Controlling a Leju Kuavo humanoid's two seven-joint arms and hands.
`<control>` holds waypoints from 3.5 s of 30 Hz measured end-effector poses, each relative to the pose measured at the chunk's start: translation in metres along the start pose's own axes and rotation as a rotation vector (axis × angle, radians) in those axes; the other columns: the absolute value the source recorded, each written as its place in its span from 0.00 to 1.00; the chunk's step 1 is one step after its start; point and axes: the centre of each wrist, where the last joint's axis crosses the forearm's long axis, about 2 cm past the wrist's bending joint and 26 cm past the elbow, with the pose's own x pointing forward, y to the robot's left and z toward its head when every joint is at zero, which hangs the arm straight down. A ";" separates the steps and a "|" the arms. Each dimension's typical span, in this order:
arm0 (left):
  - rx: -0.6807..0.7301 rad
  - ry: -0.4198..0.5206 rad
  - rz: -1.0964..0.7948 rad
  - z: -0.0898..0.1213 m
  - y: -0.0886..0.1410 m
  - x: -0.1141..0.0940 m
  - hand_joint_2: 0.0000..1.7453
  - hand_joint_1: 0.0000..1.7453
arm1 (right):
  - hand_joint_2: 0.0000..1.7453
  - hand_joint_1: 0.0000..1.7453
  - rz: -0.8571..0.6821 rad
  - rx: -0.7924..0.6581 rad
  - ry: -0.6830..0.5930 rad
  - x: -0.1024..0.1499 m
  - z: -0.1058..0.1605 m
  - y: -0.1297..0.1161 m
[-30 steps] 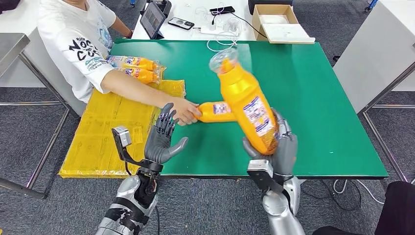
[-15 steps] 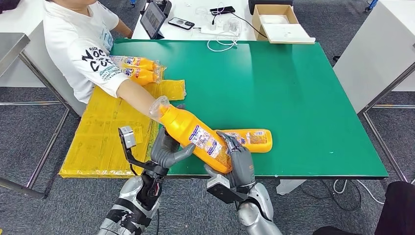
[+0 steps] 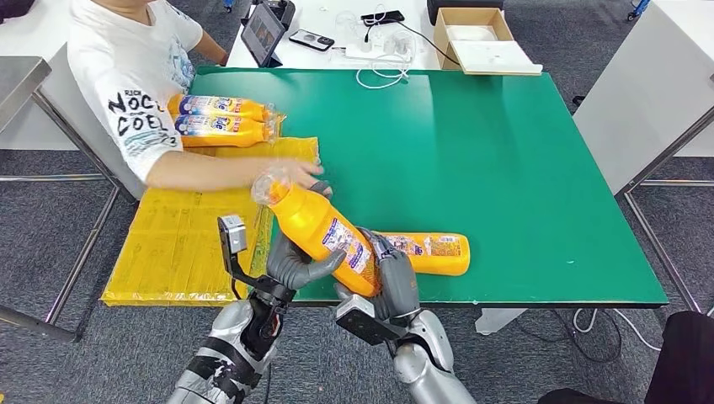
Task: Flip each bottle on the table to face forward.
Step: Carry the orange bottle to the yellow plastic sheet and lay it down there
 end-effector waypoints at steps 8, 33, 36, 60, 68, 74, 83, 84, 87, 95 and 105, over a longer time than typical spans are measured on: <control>0.015 0.028 0.024 0.004 0.001 -0.009 1.00 0.00 | 1.00 1.00 0.001 0.065 -0.009 0.004 -0.010 0.012; 0.047 0.020 0.137 0.018 0.004 -0.015 1.00 0.81 | 1.00 1.00 0.008 0.154 0.019 -0.002 -0.011 0.021; 0.055 0.015 0.153 0.019 0.004 -0.015 1.00 1.00 | 1.00 1.00 0.009 0.160 0.020 -0.002 -0.011 0.021; 0.360 -0.240 -0.458 -0.004 0.024 0.017 1.00 1.00 | 0.00 0.00 -0.112 0.079 0.021 0.015 -0.013 0.016; 0.544 -0.420 -0.870 -0.019 0.055 0.054 1.00 1.00 | 0.00 0.00 -0.150 -0.008 -0.066 0.029 -0.029 0.004; 0.615 -0.444 -1.042 -0.022 0.070 0.065 1.00 1.00 | 0.00 0.00 -0.163 -0.055 -0.117 0.037 -0.036 0.000; 0.582 -0.351 -1.334 -0.023 0.093 0.066 1.00 1.00 | 0.00 0.00 -0.175 -0.179 -0.172 0.046 -0.040 -0.007; 0.572 -0.327 -1.372 -0.022 0.098 0.066 1.00 1.00 | 0.00 0.00 -0.178 -0.197 -0.178 0.048 -0.040 -0.009; 0.563 -0.252 -1.443 -0.020 0.110 0.065 1.00 1.00 | 0.00 0.00 -0.187 -0.229 -0.191 0.053 -0.042 -0.012; 0.457 0.186 -1.819 0.001 0.149 0.061 1.00 1.00 | 0.00 0.00 -0.237 -0.251 -0.174 0.055 -0.043 -0.014; 0.379 0.518 -1.853 0.026 0.174 0.054 1.00 1.00 | 0.00 0.00 -0.262 -0.250 -0.158 0.055 -0.043 -0.013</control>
